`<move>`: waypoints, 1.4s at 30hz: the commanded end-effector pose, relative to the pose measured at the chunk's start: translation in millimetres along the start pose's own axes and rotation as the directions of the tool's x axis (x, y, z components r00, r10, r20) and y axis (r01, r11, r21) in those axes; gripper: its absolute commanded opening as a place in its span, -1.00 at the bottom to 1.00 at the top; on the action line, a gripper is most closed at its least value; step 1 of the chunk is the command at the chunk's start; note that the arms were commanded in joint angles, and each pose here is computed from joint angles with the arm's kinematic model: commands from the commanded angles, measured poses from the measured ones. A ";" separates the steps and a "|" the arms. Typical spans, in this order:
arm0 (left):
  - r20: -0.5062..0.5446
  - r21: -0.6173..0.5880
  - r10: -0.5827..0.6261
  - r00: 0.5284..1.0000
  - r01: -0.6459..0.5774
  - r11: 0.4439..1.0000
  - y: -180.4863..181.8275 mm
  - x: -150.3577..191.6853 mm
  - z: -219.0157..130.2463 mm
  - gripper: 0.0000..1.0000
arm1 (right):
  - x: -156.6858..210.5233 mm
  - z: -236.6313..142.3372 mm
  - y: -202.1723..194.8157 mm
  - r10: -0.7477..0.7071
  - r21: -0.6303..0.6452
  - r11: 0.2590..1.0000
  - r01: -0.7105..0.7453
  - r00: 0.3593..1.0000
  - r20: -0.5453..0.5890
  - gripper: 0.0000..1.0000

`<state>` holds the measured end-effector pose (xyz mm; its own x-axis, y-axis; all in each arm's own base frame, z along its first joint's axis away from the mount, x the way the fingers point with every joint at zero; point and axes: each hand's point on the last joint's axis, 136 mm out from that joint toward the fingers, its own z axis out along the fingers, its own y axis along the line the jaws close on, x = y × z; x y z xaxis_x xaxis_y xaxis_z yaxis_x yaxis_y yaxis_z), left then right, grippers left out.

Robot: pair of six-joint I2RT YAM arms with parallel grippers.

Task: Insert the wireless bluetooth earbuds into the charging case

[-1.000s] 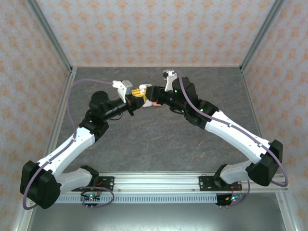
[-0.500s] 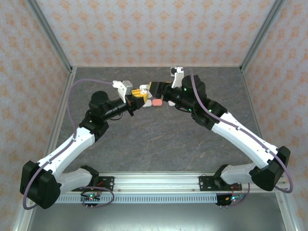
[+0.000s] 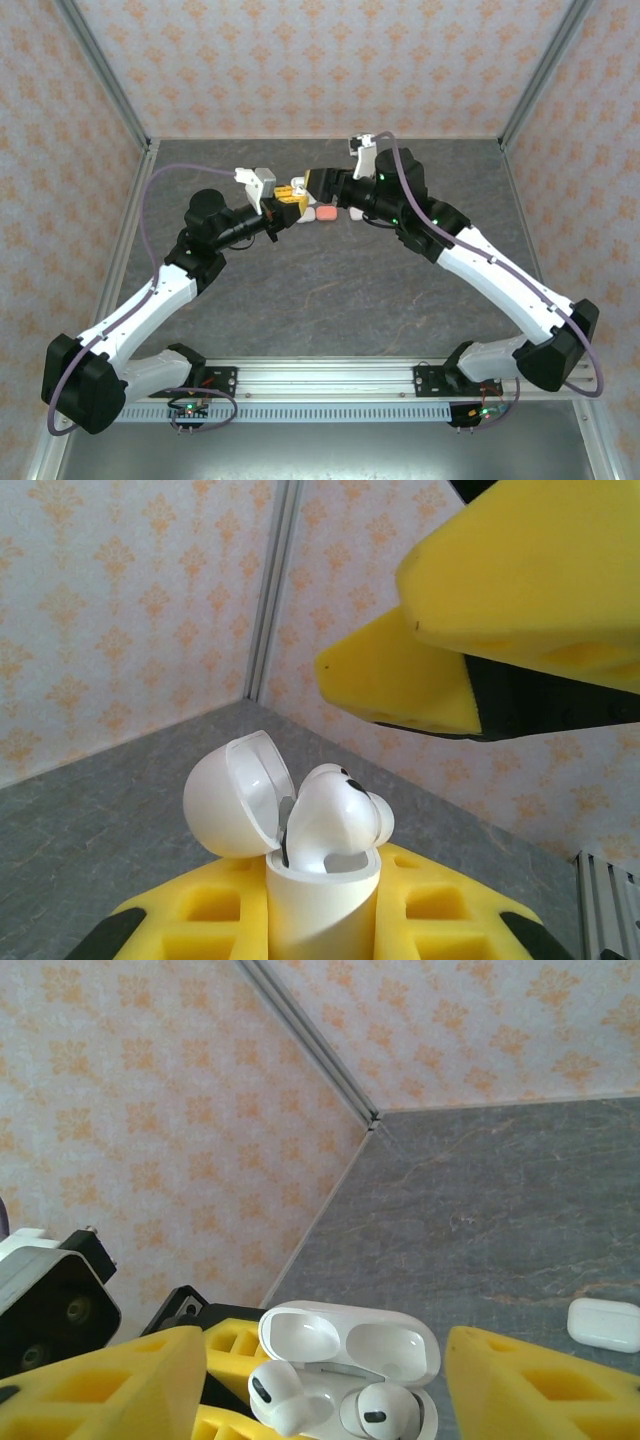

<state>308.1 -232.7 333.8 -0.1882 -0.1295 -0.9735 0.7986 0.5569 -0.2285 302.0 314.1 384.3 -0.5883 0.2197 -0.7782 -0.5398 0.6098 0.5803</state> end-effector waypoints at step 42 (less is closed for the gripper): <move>0.059 0.017 0.059 0.997 -0.060 0.998 -9.7 -20.2 -5.6 -1.00 | 10.4 -5.2 -8.7 -0.067 0.046 0.997 0.070 0.995 -0.068 0.42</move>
<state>307.2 -232.2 331.2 -0.1966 -0.1232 -0.9727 0.7961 0.5590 -0.2317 301.3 312.6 360.9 -0.6213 0.1174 -0.7747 -0.5294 0.6661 0.5255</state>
